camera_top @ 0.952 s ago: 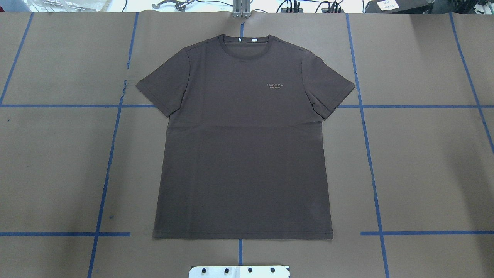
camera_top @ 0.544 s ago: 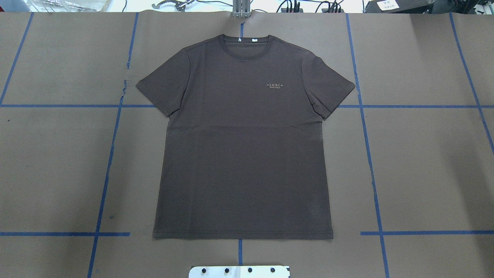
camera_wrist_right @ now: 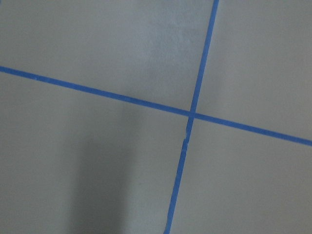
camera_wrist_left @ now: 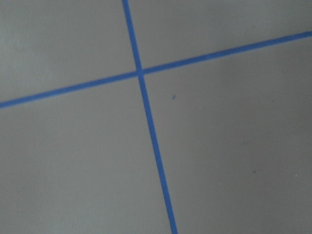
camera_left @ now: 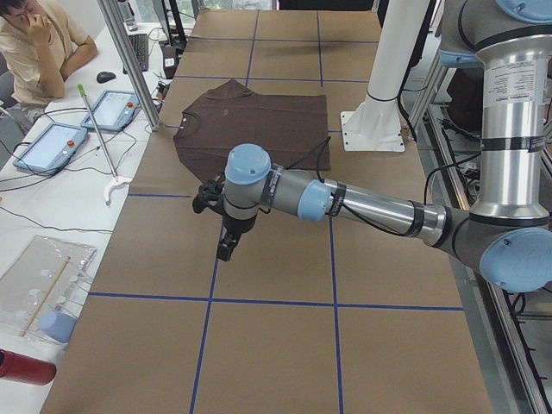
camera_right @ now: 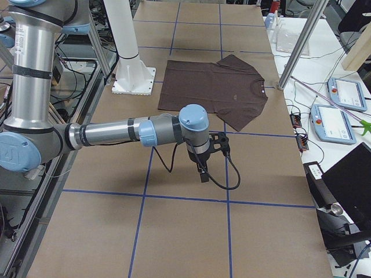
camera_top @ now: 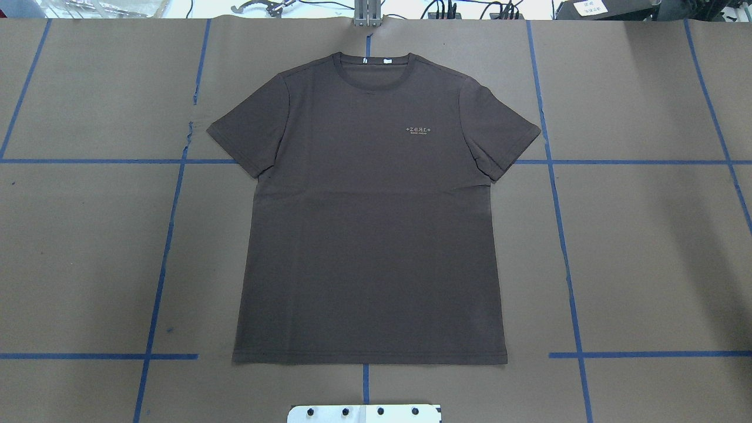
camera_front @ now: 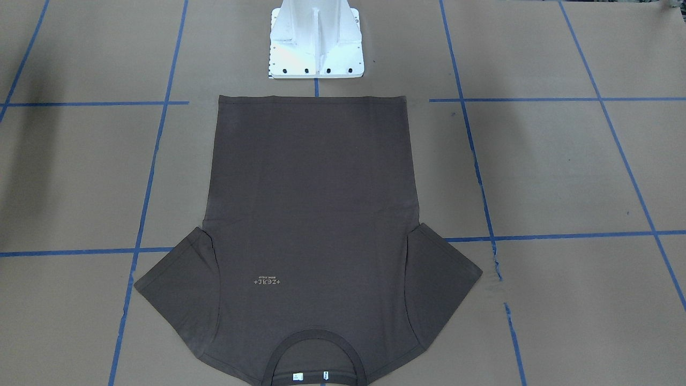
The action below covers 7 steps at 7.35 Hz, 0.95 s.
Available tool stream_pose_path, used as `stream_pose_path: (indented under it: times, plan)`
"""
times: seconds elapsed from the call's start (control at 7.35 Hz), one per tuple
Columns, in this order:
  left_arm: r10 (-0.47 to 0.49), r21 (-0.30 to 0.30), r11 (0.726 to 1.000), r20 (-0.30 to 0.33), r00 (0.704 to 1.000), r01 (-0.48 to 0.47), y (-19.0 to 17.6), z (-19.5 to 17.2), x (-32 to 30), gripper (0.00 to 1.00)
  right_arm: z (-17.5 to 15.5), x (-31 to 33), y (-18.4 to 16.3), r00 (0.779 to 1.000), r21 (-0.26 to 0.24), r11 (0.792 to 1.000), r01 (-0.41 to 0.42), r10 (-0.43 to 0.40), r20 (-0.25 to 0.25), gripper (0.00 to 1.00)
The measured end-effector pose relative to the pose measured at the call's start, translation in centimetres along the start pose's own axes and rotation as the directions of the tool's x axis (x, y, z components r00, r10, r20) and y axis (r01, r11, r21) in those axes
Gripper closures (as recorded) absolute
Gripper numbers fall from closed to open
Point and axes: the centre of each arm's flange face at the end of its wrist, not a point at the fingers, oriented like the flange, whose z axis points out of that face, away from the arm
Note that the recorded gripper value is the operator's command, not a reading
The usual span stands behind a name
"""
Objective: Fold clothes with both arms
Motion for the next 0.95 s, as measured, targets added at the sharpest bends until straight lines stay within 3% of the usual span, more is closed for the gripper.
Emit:
stream_pose_path:
  times: [0.27, 0.41, 0.68, 0.95]
  plan:
    - [0.055, 0.073, 0.996, 0.0, 0.998, -0.055, -2.1, -0.2, 0.2, 0.0, -0.4, -0.6, -2.0, 0.999, 0.05, 0.998, 0.03, -0.031, 0.023, 0.0]
    - [0.066, 0.09, 0.994, -0.001, 0.998, -0.066, -2.4, -0.2, 0.3, 0.0, -0.7, -2.1, -3.9, 0.999, 0.085, 0.996, -0.003, -0.001, 0.044, 0.0]
    - [0.077, 0.105, 0.992, -0.002, 0.997, -0.076, -2.6, -0.3, 0.5, 0.0, 0.7, -10.0, -9.8, 0.977, 0.138, 0.974, -0.182, 0.164, 0.133, 0.04]
    - [0.08, 0.109, 0.991, -0.002, 0.997, -0.079, -2.7, -0.4, 0.6, 0.0, 4.7, -19.1, -14.9, 0.94, 0.166, 0.934, -0.316, 0.284, 0.19, 0.18]
